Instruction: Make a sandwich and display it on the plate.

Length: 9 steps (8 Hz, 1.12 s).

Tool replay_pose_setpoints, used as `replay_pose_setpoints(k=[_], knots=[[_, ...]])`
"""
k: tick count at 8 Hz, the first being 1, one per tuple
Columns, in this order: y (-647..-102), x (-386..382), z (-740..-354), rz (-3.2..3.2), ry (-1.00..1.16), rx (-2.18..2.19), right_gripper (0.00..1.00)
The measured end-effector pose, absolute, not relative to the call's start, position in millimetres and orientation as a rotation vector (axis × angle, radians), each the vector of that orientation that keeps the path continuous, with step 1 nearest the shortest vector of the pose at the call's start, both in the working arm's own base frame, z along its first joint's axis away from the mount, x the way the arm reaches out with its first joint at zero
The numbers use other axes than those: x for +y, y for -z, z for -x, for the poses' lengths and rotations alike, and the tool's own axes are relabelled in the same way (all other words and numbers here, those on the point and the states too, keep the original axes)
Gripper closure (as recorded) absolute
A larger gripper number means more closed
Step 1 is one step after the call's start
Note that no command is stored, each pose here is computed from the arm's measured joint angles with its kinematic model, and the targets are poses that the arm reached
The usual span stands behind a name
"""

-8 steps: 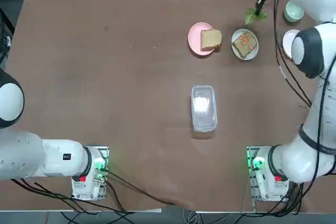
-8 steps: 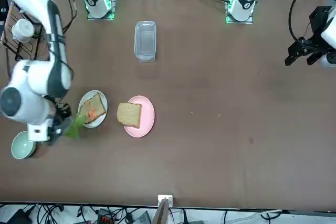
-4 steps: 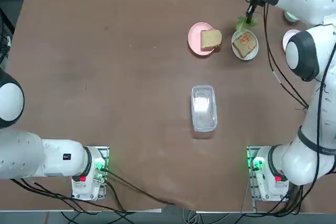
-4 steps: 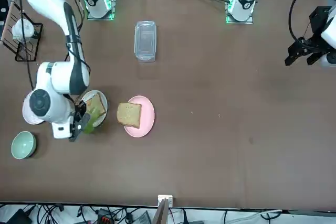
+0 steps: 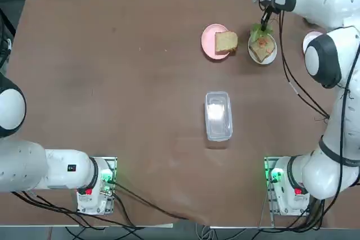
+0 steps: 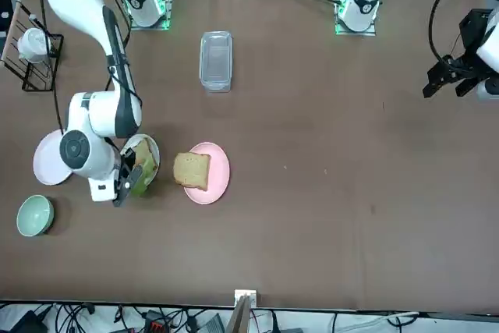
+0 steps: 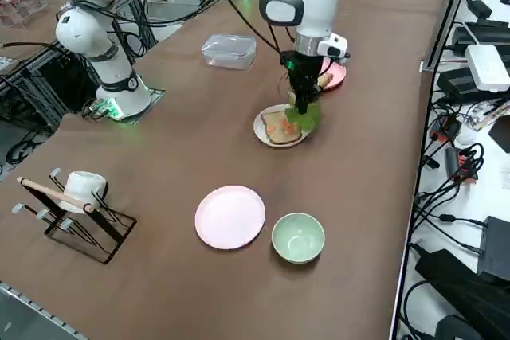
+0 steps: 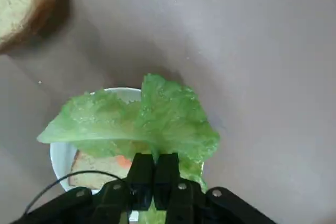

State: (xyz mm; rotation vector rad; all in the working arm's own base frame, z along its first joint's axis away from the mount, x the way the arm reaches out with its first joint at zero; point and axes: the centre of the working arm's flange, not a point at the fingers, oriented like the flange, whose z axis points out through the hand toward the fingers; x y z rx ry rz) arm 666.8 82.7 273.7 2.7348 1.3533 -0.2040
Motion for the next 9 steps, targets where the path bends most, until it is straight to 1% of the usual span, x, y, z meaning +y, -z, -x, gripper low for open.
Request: replay_pose_setpoints(k=[3, 6, 9], knots=[[-266, 75, -655, -2.745, 0.203, 1.342, 0.96], [-278, 68, -636, -2.773, 0.21, 1.334, 0.96], [-275, 64, -631, -2.78, 0.215, 1.327, 0.95]])
